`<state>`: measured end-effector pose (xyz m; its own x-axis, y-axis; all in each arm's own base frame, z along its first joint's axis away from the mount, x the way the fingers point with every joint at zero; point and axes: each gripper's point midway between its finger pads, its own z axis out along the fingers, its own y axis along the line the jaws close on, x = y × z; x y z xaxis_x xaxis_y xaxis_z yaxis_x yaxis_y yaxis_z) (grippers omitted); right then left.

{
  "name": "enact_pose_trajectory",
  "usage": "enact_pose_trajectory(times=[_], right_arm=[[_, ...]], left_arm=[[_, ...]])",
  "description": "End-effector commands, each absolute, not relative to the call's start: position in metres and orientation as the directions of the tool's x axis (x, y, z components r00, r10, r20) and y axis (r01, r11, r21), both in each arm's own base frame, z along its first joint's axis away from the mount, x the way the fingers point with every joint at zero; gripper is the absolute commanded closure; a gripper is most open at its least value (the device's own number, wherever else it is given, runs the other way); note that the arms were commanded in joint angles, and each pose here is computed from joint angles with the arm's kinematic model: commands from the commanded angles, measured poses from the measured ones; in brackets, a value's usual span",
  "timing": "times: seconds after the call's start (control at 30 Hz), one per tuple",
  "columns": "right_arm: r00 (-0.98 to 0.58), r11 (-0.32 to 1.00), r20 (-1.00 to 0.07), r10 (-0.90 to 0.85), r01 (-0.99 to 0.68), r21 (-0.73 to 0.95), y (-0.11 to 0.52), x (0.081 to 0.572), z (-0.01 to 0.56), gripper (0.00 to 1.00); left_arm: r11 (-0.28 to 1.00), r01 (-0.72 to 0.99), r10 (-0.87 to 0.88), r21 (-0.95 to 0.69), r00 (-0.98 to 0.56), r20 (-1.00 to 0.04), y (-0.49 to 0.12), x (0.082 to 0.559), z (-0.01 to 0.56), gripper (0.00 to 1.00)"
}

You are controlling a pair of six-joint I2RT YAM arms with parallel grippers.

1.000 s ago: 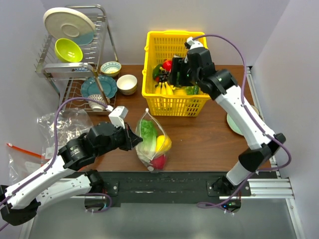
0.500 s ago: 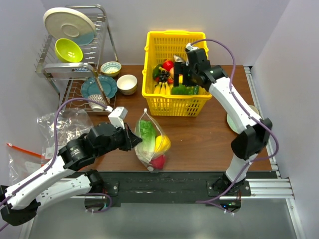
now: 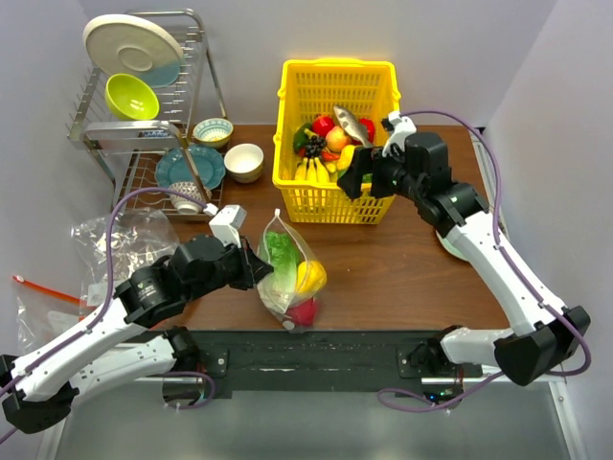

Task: Place the food in the zip-top bag and seal the zipper
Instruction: Zip the zipper food storage bag at the center of the board.

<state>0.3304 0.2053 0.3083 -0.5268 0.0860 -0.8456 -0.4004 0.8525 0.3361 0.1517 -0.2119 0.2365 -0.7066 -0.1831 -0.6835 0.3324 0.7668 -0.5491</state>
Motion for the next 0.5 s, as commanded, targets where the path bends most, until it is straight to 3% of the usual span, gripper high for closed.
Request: enact_pose_trajectory(times=[0.0,0.17,0.37,0.47], right_arm=[[-0.573,0.735,-0.818,0.056,-0.531,0.422,0.246,0.301,0.316,0.02],[-0.585,0.675,-0.804,-0.104,-0.636,0.375,0.286,0.246,0.299,0.1],[-0.665,0.657,-0.719,-0.2,-0.635,0.406,0.308,0.209,0.264,0.4],[-0.676,0.661,-0.698,-0.235,-0.638,0.395,0.317,0.197,0.251,0.42]], left_arm=[[0.761,0.353,-0.192,-0.543,-0.678,-0.71,-0.214,0.156,0.248,1.0],[0.757,0.353,-0.199,-0.549,-0.676,-0.709,-0.215,0.157,0.25,1.0],[0.754,0.351,-0.2,-0.556,-0.683,-0.702,-0.217,0.157,0.248,1.0],[0.752,0.353,-0.199,-0.556,-0.683,-0.703,-0.217,0.156,0.249,1.0]])
